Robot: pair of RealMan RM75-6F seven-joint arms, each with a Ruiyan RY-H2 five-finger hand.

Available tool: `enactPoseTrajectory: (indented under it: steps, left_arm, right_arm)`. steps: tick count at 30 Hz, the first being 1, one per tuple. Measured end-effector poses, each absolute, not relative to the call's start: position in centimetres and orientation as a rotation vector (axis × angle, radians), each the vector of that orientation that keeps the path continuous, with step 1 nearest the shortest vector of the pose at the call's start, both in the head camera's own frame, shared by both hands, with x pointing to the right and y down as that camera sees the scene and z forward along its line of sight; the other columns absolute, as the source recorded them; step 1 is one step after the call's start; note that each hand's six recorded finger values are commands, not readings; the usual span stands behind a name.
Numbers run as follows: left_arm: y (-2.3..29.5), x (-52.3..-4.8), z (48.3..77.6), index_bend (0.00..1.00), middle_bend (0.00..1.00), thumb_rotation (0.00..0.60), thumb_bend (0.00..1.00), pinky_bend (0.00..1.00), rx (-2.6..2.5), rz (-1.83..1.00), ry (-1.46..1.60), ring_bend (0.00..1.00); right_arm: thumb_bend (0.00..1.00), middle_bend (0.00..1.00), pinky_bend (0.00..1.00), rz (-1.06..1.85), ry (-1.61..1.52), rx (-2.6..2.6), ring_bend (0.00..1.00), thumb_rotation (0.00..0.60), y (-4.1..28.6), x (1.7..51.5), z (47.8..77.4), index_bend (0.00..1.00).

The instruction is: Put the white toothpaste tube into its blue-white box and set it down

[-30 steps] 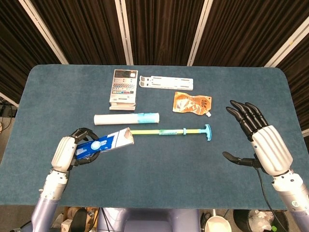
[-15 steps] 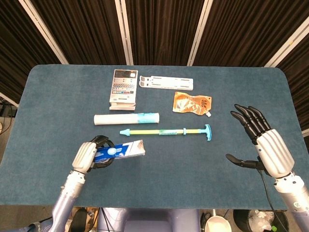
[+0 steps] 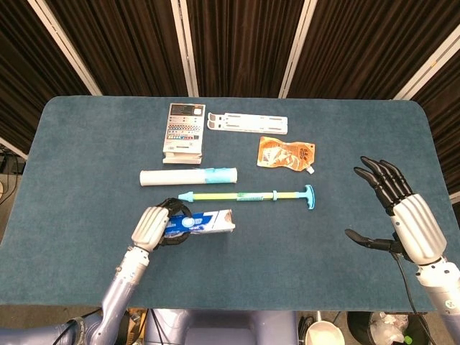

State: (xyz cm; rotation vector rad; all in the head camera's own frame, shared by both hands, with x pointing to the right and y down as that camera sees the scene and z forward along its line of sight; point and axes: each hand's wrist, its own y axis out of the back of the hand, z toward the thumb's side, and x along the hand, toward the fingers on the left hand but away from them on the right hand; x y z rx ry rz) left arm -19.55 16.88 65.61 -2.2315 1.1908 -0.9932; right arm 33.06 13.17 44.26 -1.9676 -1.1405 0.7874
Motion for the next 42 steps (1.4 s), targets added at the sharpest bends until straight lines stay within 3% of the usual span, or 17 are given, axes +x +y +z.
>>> enactPoseTrajectory:
  steps: [21,28,42]
  left_arm:
    - [15.1,-16.7,67.8,0.44,0.41,0.6,0.39,0.37,-2.248,-1.015,1.147,0.24]
    - [14.4,-16.1,68.3,0.4,0.26,0.6,0.27,0.28,-2.213,-1.025,1.126,0.13]
    - [14.1,-15.8,66.9,0.31,0.13,0.6,0.21,0.17,-2.146,-1.073,0.977,0.01]
  right_arm:
    - [0.17,0.0,0.0,0.784,-1.142,-1.981,0.04,0.6,14.1,34.2,45.9,0.11]
    - [0.17,0.0,0.0,0.762,-1.153,-1.994,0.04,0.6,14.3,34.5,46.5,0.11]
    - [0.17,0.0,0.0,0.746,-1.141,-2.02,0.04,0.6,15.0,34.7,46.6,0.11]
